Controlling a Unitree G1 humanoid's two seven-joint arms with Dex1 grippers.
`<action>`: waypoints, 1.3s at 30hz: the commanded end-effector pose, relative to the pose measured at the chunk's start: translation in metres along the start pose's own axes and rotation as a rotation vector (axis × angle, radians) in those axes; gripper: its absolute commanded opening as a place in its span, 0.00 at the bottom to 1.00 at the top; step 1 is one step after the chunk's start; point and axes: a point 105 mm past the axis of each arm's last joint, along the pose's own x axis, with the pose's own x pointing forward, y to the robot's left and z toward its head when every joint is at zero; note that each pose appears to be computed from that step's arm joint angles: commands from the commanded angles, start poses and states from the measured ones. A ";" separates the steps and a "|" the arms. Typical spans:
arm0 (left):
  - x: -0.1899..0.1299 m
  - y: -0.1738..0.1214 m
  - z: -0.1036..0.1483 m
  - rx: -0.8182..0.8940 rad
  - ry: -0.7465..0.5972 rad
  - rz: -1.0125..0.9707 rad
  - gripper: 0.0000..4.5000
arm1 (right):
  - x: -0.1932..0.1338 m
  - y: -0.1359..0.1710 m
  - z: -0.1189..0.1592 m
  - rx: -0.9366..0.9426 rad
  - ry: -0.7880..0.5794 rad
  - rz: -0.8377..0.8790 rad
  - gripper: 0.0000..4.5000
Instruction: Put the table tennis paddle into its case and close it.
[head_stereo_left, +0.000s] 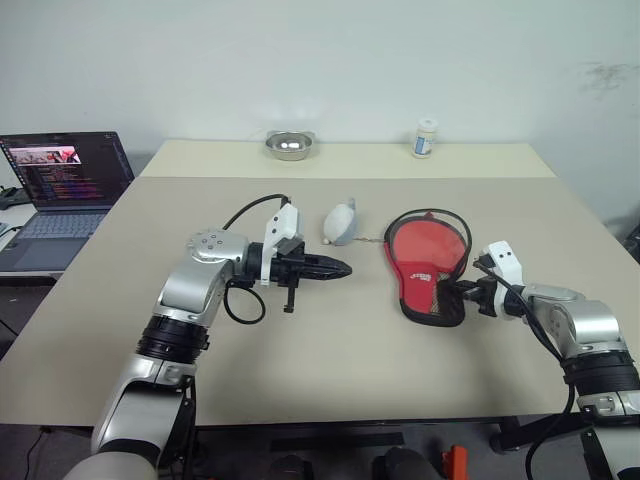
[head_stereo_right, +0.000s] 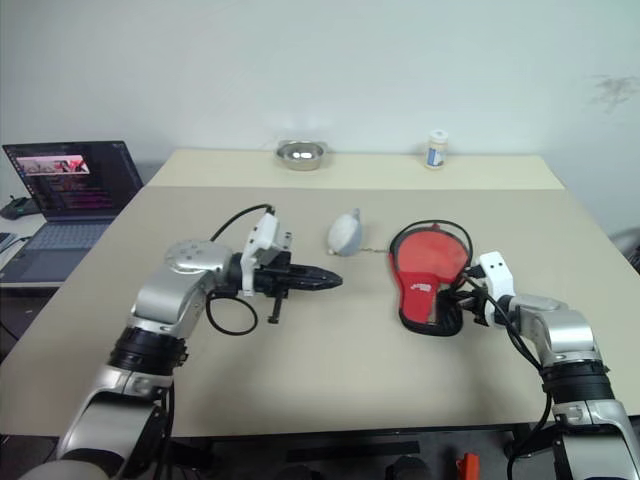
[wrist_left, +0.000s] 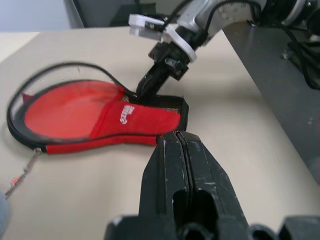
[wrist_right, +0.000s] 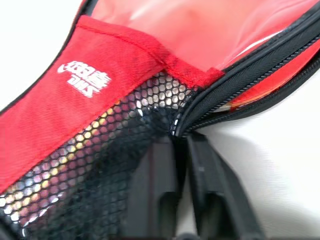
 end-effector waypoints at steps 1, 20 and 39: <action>-0.012 -0.014 0.000 0.007 0.026 -0.073 0.00 | 0.009 0.041 0.026 -0.082 -0.058 0.140 0.00; -0.020 -0.054 -0.021 -0.022 0.062 -0.179 0.00 | -0.008 0.134 -0.017 -0.095 0.036 0.358 0.00; -0.017 -0.057 -0.033 -0.038 0.059 -0.185 0.00 | -0.057 0.122 -0.043 -0.032 0.115 0.298 0.00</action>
